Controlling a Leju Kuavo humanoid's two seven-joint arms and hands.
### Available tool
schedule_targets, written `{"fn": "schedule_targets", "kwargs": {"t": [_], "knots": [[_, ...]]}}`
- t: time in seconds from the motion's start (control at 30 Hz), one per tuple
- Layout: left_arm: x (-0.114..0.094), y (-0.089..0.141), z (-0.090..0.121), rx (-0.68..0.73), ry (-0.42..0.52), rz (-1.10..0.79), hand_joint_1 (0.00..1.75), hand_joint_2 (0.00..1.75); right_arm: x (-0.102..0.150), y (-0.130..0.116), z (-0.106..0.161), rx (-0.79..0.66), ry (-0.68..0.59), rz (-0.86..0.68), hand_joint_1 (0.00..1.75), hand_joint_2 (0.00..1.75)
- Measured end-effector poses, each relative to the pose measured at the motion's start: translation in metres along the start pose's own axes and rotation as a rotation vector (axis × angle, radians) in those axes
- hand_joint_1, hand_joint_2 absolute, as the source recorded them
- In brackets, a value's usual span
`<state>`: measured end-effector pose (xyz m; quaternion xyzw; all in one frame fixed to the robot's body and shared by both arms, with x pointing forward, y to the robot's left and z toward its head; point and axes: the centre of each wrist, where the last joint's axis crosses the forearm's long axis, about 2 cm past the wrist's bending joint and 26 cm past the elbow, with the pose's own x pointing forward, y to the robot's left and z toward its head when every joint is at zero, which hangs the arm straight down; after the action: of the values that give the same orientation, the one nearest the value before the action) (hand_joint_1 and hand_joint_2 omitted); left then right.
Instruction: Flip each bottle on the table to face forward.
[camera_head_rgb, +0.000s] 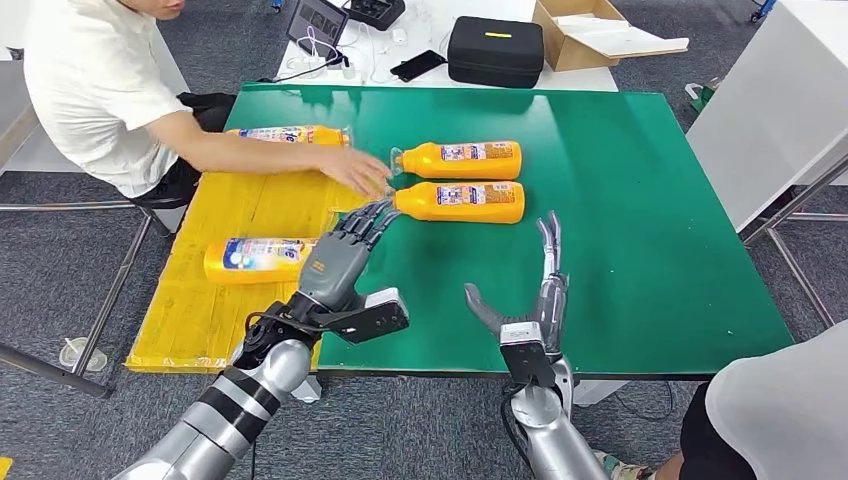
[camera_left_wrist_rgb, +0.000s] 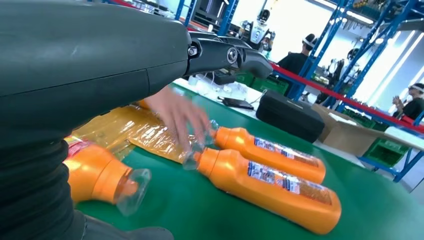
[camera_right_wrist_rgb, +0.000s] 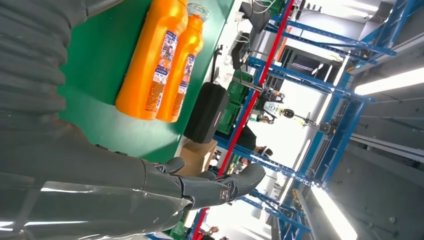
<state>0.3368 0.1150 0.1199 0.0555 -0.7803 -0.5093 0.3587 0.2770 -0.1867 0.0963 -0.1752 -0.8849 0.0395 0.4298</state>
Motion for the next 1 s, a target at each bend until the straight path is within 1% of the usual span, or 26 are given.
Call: {"fn": "schedule_targets", "kwargs": {"t": [0.1,0.23,0.33,0.43,0.47,0.6,0.7,0.77,0.8,0.93,1.0], "knots": [[0.006,0.000,-0.001,0.027,-0.020,0.033,0.00,1.75,-0.001,-0.001,0.002,-0.001,0.005,0.006,0.00,1.75],[0.020,-0.002,-0.001,0.099,-0.038,0.167,0.00,1.75,-0.003,-0.003,0.004,0.024,0.006,0.005,0.00,0.00],[0.030,-0.007,0.001,0.158,-0.037,0.276,0.00,1.75,-0.009,-0.003,0.008,0.091,0.015,-0.002,0.00,0.00],[0.039,-0.012,0.003,0.210,-0.035,0.341,0.00,1.75,-0.017,-0.004,0.013,0.168,0.033,-0.005,0.00,0.00],[0.041,-0.013,0.004,0.222,-0.033,0.356,0.00,1.75,-0.020,-0.004,0.015,0.190,0.043,-0.006,0.00,0.44],[0.047,-0.018,0.007,0.244,-0.027,0.403,0.00,1.75,-0.027,-0.004,0.020,0.246,0.097,-0.029,0.00,0.44],[0.052,-0.024,0.009,0.267,-0.007,0.500,0.00,1.75,-0.030,-0.003,0.025,0.319,0.168,-0.122,0.00,1.75],[0.057,-0.029,0.012,0.286,0.011,0.559,0.00,1.75,-0.030,-0.003,0.028,0.346,0.170,-0.114,0.00,1.75],[0.059,-0.031,0.013,0.297,0.019,0.579,0.00,1.75,-0.030,-0.004,0.029,0.355,0.155,-0.067,0.00,1.75],[0.068,-0.037,0.015,0.334,0.036,0.617,0.00,1.75,-0.033,-0.014,0.025,0.400,0.058,0.255,0.00,1.75],[0.072,-0.039,0.015,0.350,0.043,0.619,0.00,1.75,-0.038,-0.020,0.020,0.441,0.040,0.383,0.00,1.75]]}}
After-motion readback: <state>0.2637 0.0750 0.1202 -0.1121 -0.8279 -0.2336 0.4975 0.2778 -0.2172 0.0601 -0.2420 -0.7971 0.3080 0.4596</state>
